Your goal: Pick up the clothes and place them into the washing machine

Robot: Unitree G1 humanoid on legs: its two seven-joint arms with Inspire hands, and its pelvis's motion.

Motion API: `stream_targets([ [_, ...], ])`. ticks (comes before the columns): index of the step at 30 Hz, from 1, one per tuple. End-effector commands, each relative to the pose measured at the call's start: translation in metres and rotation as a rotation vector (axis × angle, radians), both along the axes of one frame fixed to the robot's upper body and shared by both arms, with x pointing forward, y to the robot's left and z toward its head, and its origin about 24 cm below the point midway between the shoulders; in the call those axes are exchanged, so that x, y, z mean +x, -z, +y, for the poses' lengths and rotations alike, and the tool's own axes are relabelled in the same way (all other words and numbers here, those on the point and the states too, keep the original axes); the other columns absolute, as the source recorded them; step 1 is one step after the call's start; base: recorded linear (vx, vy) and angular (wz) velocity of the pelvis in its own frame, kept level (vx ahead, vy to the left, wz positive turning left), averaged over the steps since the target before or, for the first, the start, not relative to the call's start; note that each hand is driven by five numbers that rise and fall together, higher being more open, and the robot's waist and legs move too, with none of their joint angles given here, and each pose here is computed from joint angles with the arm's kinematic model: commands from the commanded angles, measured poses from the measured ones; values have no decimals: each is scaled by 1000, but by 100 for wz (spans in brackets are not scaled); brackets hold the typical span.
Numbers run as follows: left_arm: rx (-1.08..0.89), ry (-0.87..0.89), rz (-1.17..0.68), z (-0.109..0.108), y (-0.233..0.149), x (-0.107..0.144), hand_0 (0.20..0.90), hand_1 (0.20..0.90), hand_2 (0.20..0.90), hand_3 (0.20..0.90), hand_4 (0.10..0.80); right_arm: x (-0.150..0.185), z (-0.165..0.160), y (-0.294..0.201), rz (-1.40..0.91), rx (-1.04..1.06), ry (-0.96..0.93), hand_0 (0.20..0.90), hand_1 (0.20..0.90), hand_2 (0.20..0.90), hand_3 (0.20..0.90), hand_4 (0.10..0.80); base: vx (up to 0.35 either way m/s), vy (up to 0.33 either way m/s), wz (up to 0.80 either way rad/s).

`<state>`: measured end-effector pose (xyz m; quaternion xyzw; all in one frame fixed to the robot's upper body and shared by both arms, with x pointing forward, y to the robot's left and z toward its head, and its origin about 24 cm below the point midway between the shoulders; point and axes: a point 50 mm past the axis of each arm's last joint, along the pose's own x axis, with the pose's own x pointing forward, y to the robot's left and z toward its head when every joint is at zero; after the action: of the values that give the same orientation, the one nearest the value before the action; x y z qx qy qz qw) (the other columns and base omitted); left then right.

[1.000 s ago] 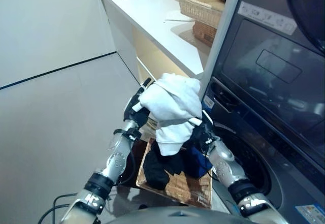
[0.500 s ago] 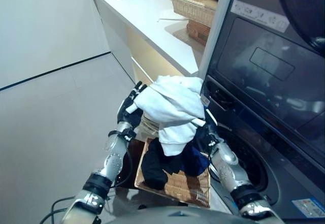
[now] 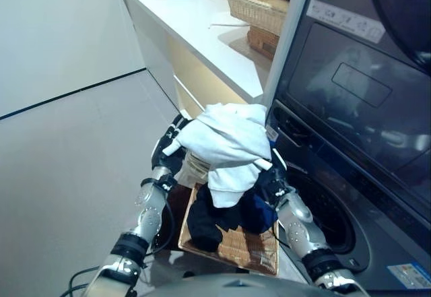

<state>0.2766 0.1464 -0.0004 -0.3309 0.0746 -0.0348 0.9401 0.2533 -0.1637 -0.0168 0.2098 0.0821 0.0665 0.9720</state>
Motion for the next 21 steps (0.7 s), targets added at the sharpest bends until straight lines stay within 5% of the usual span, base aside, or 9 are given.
stream_targets([
  [1,78,-314,-184,77,-30,15,900,900,900,900,800,19,-46,-48,-290,98,257,200,200,200,200,300,4,9,4],
  [21,257,-138,-136,39,-4,5,900,900,900,900,800,27,-20,-52,-313,163,181,200,200,200,200,300,0,0,0],
])
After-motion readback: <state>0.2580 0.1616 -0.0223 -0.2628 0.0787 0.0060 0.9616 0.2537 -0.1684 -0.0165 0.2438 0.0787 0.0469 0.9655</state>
